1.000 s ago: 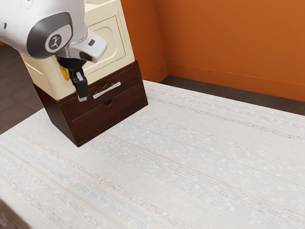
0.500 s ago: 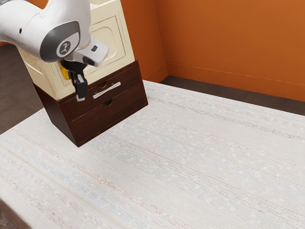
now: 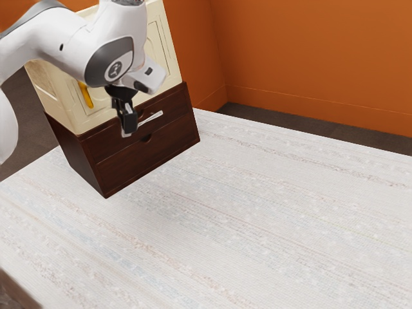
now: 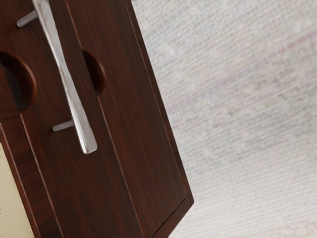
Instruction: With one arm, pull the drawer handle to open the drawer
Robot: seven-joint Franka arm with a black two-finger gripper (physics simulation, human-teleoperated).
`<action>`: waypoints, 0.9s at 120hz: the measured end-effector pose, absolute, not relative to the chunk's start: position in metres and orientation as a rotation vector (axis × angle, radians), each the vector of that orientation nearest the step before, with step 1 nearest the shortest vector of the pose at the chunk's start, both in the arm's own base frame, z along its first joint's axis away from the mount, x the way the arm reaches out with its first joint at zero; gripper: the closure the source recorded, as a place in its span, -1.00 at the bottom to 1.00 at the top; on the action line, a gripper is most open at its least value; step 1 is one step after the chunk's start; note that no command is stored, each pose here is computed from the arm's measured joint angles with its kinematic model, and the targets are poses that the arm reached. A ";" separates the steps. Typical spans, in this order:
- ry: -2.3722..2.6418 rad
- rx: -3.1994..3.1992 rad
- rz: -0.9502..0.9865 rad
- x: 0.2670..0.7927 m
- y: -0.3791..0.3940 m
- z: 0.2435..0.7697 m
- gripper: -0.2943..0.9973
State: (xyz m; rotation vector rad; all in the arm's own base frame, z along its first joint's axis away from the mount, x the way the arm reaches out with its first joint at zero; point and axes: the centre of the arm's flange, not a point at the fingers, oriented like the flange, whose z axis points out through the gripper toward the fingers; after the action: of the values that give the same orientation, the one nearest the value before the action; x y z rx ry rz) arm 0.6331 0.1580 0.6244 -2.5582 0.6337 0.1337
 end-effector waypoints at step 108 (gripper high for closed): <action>0.667 -2.559 0.114 0.675 0.182 0.569 -0.54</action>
State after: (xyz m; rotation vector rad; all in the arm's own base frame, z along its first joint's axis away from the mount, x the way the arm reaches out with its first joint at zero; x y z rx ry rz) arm 0.6752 0.1820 0.5694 -2.5590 0.6669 0.1138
